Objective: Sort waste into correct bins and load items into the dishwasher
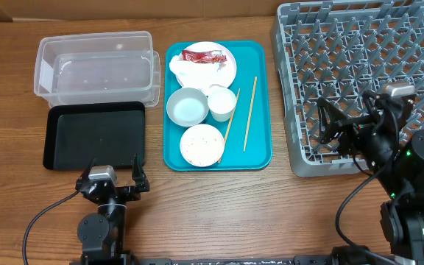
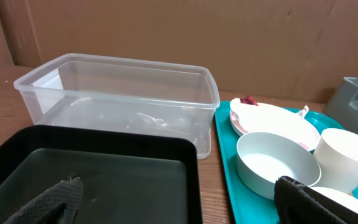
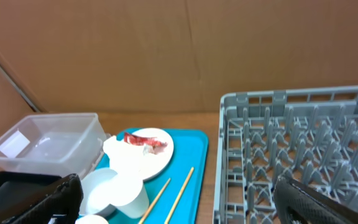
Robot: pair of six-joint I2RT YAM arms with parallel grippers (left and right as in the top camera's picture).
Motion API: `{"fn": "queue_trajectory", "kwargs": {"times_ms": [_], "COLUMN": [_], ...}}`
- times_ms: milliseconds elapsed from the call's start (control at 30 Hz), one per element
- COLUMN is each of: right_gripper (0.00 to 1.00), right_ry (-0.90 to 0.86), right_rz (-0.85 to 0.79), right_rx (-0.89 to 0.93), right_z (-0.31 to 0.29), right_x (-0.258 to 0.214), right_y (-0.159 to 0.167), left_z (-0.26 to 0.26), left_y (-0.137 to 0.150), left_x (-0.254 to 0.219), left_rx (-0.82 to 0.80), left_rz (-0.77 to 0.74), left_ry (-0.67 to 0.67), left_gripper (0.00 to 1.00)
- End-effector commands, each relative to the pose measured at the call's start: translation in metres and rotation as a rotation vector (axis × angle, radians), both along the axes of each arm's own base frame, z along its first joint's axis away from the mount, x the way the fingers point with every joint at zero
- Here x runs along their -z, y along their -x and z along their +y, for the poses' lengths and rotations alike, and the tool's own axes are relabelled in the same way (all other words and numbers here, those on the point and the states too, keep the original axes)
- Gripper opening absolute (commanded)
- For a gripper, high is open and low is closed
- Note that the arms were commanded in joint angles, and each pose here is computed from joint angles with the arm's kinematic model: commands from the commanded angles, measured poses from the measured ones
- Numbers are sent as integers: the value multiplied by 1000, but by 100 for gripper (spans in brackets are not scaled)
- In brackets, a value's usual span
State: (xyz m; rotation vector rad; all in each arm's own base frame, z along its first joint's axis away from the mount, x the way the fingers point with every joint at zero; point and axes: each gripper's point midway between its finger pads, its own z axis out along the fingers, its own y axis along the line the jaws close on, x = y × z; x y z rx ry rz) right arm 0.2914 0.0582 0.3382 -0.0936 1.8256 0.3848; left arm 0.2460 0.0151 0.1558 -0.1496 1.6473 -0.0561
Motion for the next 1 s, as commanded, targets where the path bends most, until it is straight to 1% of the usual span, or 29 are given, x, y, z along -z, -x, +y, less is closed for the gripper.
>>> {"fn": "queue_trajectory", "kwargs": {"times_ms": [0,267,500,600,700,833,967], "right_gripper": [100,100,100,100,100,100,100], "right_ry": [-1,-23,-23,-23,-23,-22,-19], "right_rz": [-19,-26,-24,-24,-24,-24,-30], "right_rx": [-2,-83,-87,-87,-87,-83,-84], "right_z": [0,14,15,15,15,14,14], "right_x": [-11,-12,-12,-12,-12,-12,-13], "right_y": [-2,-6,-7,-7,-7,-7,-7], "left_z": [1,1,-7,-13,-14,-13,-6], "left_y": [0,0,-1,0,3,10,19], "left_x": [0,0,-10,-26,-47,-79,-113], "left_rx": [-8,-9,37,77,78,75,31], "left_rz": [-5,-6,-47,-104,-156,-221,-292], "left_ry": [9,9,47,42,35,11,2], "left_gripper": [100,100,100,100,100,100,100]}}
